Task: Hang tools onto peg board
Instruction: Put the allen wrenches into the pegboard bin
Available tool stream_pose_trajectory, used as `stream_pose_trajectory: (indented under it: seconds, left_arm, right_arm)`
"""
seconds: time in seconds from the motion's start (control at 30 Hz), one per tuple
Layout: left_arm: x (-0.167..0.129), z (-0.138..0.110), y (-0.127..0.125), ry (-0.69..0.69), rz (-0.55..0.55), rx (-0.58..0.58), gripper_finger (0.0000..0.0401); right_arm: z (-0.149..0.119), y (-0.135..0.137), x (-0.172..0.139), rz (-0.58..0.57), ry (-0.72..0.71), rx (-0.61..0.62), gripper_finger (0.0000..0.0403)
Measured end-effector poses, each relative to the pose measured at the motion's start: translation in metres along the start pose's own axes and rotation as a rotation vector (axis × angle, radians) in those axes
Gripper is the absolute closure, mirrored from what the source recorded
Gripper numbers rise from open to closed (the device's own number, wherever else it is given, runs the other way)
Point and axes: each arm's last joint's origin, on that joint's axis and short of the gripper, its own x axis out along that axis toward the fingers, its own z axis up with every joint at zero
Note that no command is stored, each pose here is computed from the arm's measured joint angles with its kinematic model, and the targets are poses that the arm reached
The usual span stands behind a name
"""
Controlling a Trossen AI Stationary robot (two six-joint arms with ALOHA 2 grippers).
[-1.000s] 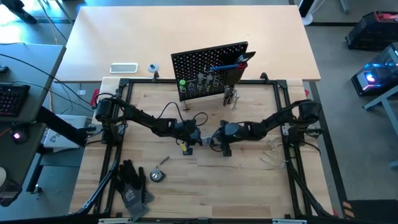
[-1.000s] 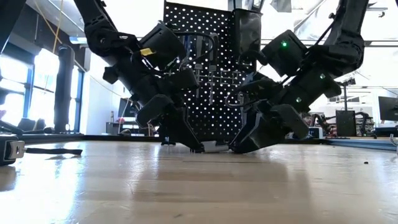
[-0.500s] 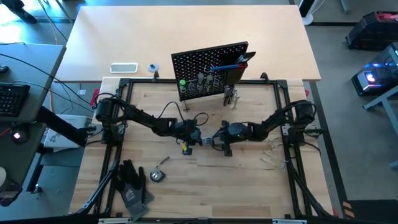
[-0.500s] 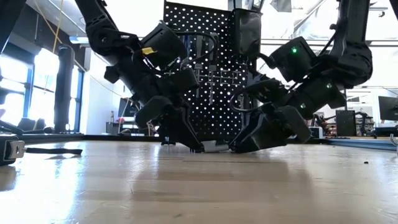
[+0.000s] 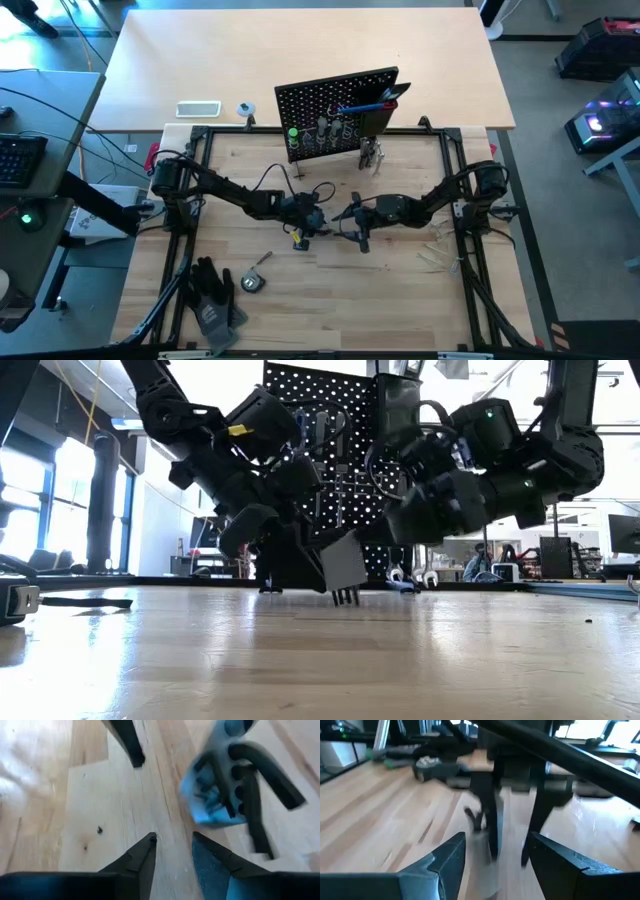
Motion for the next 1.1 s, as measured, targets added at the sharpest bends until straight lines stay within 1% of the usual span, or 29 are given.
stream_pose_trajectory:
  seconds: [0.03,0.17,0.27,0.43,0.5,0.57,0.6,0.67,0.73,0.77,0.9,0.97,1.1]
  left_arm:
    - [0.000,0.000,0.000,0.003,0.001,-0.001,0.0280]
    - [0.000,0.003,0.001,-0.034,0.011,-0.005,0.0257]
    - [0.000,0.005,0.002,-0.055,0.016,-0.017,0.0243]
    - [-0.001,0.009,0.002,-0.088,0.025,-0.024,0.0235]
    - [-0.001,0.010,0.003,-0.099,0.039,-0.030,0.0235]
    - [-0.001,0.011,0.004,-0.105,0.057,-0.032,0.0235]
    - [-0.001,0.011,0.004,-0.107,0.061,-0.037,0.0235]
    - [-0.001,0.011,0.004,-0.112,0.064,-0.040,0.0235]
    - [-0.002,0.012,0.004,-0.114,0.068,-0.042,0.0235]
    - [-0.002,0.012,0.004,-0.113,0.075,-0.049,0.0235]
    - [-0.002,0.011,0.005,-0.100,0.103,-0.060,0.0236]
    - [-0.002,0.010,0.004,-0.085,0.102,-0.059,0.0236]
    - [-0.002,0.007,0.003,-0.056,0.096,-0.060,0.0236]
  right_arm:
    - [0.002,-0.001,0.002,-0.005,-0.002,-0.001,0.0197]
    - [-0.002,-0.002,0.007,-0.029,0.089,0.015,0.0197]
    - [-0.003,-0.002,0.009,-0.038,0.121,0.020,0.0197]
    - [-0.002,0.002,0.011,-0.027,0.129,0.024,0.0197]
    - [-0.002,0.004,0.011,-0.025,0.130,0.027,0.0204]
    - [-0.002,0.006,0.011,-0.039,0.131,0.028,0.0227]
    - [-0.002,0.007,0.011,-0.038,0.131,0.027,0.0245]
    - [-0.002,0.008,0.011,-0.037,0.132,0.021,0.0295]
    - [-0.001,0.009,0.011,-0.023,0.128,0.023,0.0354]
    - [0.000,0.009,0.011,-0.016,0.123,0.019,0.0369]
    - [0.000,0.009,0.011,-0.031,0.125,0.036,0.0365]
    - [-0.001,0.010,0.011,-0.034,0.129,0.043,0.0362]
    - [0.000,0.014,0.011,-0.038,0.130,0.034,0.0368]
